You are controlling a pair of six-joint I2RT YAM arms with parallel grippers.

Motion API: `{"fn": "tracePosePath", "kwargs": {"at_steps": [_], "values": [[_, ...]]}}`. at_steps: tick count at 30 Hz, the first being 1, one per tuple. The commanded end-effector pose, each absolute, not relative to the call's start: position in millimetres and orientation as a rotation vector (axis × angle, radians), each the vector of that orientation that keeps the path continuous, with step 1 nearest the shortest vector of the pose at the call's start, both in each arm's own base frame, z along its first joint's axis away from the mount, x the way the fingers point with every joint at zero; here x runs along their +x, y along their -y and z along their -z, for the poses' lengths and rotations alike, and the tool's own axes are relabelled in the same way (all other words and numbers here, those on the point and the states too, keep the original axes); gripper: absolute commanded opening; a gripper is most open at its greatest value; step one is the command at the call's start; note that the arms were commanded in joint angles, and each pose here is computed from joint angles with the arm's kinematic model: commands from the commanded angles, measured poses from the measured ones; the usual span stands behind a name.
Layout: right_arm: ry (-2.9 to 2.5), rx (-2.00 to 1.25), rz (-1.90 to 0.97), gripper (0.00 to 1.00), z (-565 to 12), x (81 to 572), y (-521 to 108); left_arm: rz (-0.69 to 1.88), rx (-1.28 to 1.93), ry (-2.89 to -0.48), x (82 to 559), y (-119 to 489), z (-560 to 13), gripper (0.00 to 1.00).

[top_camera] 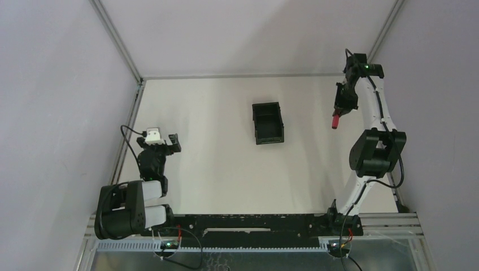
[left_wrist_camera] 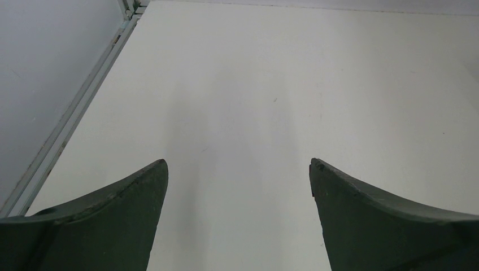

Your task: Put the screwdriver in the bin

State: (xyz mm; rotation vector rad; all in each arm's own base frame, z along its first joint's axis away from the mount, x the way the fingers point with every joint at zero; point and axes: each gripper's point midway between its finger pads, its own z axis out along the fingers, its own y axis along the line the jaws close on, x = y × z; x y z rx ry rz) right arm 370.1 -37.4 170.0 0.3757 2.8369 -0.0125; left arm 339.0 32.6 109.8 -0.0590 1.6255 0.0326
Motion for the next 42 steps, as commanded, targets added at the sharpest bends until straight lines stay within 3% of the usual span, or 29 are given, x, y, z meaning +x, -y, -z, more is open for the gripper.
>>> {"fn": "tracePosePath", "kwargs": {"at_steps": [1,5,17,31,32,36,39,42], "values": [[-2.851,0.365,0.023,0.00,-199.0,354.8,24.5,-0.027,-0.047,-1.534,352.2,-31.3,-140.1,1.00],[-2.820,0.248,-0.005,0.00,-198.9,372.8,-12.9,-0.027,-0.047,-1.533,352.4,-31.3,-140.7,1.00],[-2.585,-0.575,-0.010,0.00,-175.8,428.1,-198.7,-0.026,-0.047,-1.534,352.3,-31.2,-140.2,1.00],[-2.607,-0.776,0.148,0.00,-81.8,427.9,-212.4,-0.026,-0.046,-1.535,352.3,-31.2,-140.0,1.00],[-2.614,-0.778,0.149,0.02,-78.4,427.4,-212.7,-0.027,-0.047,-1.533,352.4,-31.4,-140.5,1.00],[-2.620,-0.772,0.126,0.31,-75.0,424.4,-218.4,-0.026,-0.047,-1.535,352.4,-31.2,-139.9,1.00],[-2.602,-0.725,0.111,0.39,-83.3,426.6,-222.3,-0.028,-0.048,-1.535,352.3,-31.8,-140.0,1.00],[-2.568,-0.665,0.096,0.40,-99.1,430.6,-223.5,-0.027,-0.047,-1.534,352.4,-31.4,-140.2,1.00]]}}
